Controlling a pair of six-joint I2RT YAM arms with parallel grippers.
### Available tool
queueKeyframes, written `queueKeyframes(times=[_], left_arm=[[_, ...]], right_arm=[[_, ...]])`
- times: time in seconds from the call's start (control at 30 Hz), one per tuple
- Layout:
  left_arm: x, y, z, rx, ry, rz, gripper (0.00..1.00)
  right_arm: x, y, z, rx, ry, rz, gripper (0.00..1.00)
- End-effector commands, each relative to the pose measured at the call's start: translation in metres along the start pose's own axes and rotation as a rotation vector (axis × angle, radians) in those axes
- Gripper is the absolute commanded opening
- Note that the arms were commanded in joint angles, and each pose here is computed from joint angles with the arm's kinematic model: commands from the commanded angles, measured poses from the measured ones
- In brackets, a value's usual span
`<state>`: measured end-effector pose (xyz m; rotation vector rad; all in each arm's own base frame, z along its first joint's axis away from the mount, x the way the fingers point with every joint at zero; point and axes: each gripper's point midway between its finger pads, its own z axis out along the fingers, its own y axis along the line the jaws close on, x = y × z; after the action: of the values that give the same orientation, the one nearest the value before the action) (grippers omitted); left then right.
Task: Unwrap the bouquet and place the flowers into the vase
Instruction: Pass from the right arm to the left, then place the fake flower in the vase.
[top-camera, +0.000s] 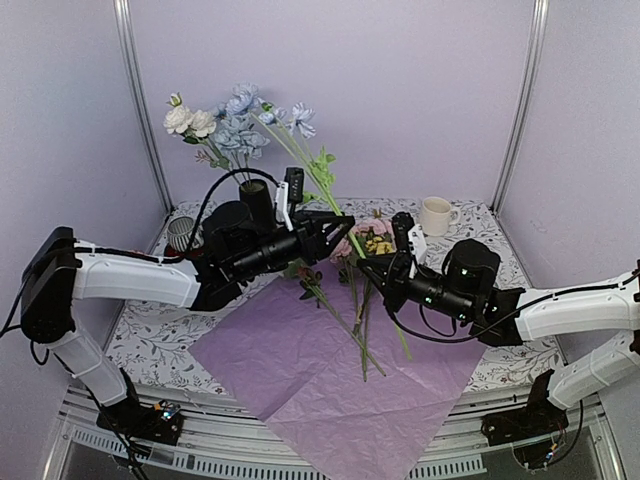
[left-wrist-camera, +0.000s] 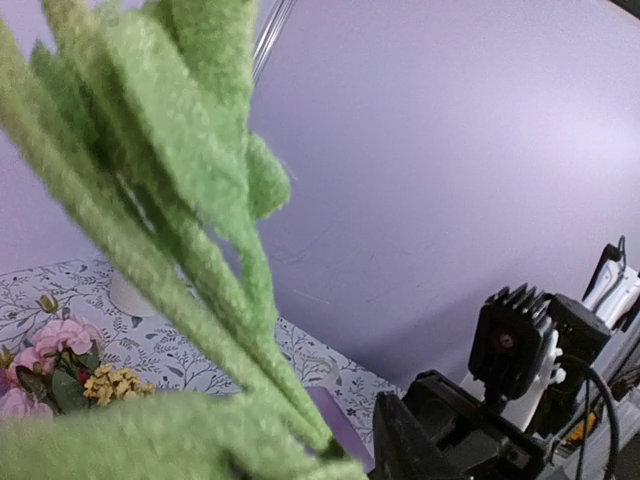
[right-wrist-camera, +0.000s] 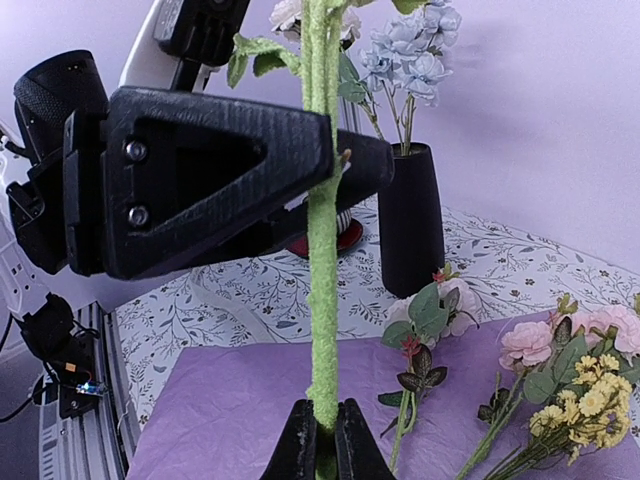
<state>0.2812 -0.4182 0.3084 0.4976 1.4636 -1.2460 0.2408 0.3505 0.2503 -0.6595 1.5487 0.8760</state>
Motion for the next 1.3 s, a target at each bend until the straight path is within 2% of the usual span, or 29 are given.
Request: queueKeyframes(times=[0.0,0.07,0.13,0.3,0.37,0.43,0.77,1.0,1.27], left_arm=[[-0.013,-0.006,0.006,0.007,-0.032,0.011,0.28],[-0.017,-0.005,0.005,-0.002,-0.033,0.024,0.18],[-0.021,-0.002,0.002,-0.02,-0.033,0.04,0.12],[-0.038,0.012,-0.018,-0.086,-0.058,0.061,0.0],[-0.043,0.017,-0.026,-0.107,-0.056,0.063,0.0],[-0.05,0.021,-0.033,-0.129,-0.058,0.074,0.0],[-0.1,0.058,-0.077,-0.369,-0.058,0.244,0.0],[-0.167,0.064,-0.1,-0.543,-0.104,0.466,0.01],[-0.231,0.069,-0.109,-0.641,-0.176,0.594,0.03]], right_arm=[[-0.003,0.006,0.001,-0.02,-0.022,-0.012,0.07],[-0.004,0.005,0.002,-0.014,-0.023,-0.012,0.08],[-0.003,0.001,0.002,0.009,-0.021,-0.008,0.1],[-0.002,-0.004,0.003,0.037,-0.02,-0.004,0.4],[-0.001,-0.004,0.004,0.041,-0.017,-0.002,0.52],[0.0,-0.006,0.004,0.049,-0.016,0.001,0.58],[0.005,-0.012,0.008,0.083,-0.002,0.007,0.63],[0.011,-0.012,0.014,0.08,0.02,0.007,0.64],[0.016,-0.011,0.018,0.072,0.038,0.006,0.64]])
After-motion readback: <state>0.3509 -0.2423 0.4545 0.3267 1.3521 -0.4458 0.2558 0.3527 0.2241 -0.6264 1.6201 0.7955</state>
